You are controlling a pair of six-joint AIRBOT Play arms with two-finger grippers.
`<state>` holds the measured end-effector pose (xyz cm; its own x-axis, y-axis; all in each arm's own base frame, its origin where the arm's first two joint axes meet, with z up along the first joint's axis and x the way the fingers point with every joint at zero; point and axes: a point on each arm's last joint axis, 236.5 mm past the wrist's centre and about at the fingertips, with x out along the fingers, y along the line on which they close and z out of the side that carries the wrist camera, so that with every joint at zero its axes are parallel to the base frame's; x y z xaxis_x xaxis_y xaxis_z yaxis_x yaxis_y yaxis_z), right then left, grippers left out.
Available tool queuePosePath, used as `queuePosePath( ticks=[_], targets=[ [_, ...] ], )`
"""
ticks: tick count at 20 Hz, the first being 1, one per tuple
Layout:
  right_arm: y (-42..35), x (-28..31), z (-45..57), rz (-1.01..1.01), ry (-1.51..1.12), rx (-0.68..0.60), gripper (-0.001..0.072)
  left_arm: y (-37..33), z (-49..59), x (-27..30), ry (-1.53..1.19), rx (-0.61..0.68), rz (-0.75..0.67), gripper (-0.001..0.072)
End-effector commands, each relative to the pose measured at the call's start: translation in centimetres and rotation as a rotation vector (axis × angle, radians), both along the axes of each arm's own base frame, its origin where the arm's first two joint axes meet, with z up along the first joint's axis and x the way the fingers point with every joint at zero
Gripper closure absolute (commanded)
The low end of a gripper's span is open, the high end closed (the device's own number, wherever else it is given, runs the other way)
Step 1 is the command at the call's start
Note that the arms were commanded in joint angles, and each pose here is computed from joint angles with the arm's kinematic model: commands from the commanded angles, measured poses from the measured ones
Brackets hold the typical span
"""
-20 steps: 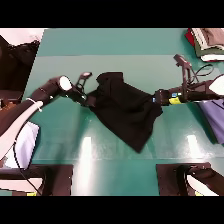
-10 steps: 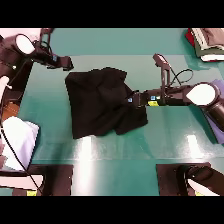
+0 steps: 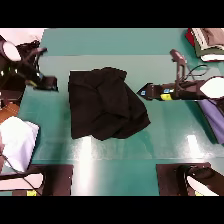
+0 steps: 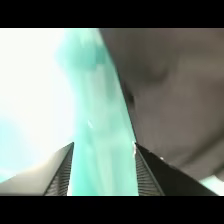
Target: Fold the shirts.
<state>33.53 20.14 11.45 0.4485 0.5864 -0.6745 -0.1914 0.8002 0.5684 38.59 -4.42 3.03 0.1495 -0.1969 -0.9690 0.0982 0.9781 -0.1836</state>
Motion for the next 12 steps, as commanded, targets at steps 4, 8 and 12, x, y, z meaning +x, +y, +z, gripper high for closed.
queuePosePath(
  ticks=[4, 8, 12],
  targets=[
    [-2.9, 1.0, 1.2, -0.075, -0.03, 0.003, 0.0122, -6.7, -6.3, -11.9, 0.167, -0.304, 0.076, 0.0269],
    [-2.7, 0.8, 1.1, -0.063, -0.03, 0.0, 0.0126, -7.7, -9.7, -16.2, 0.261, -0.268, 0.048, 0.027],
    [-2.6, 0.4, 0.9, -0.053, -0.016, -0.004, 0.0125, -8.1, -10.8, -16.5, 0.261, -0.259, 0.093, 0.027]
  ],
)
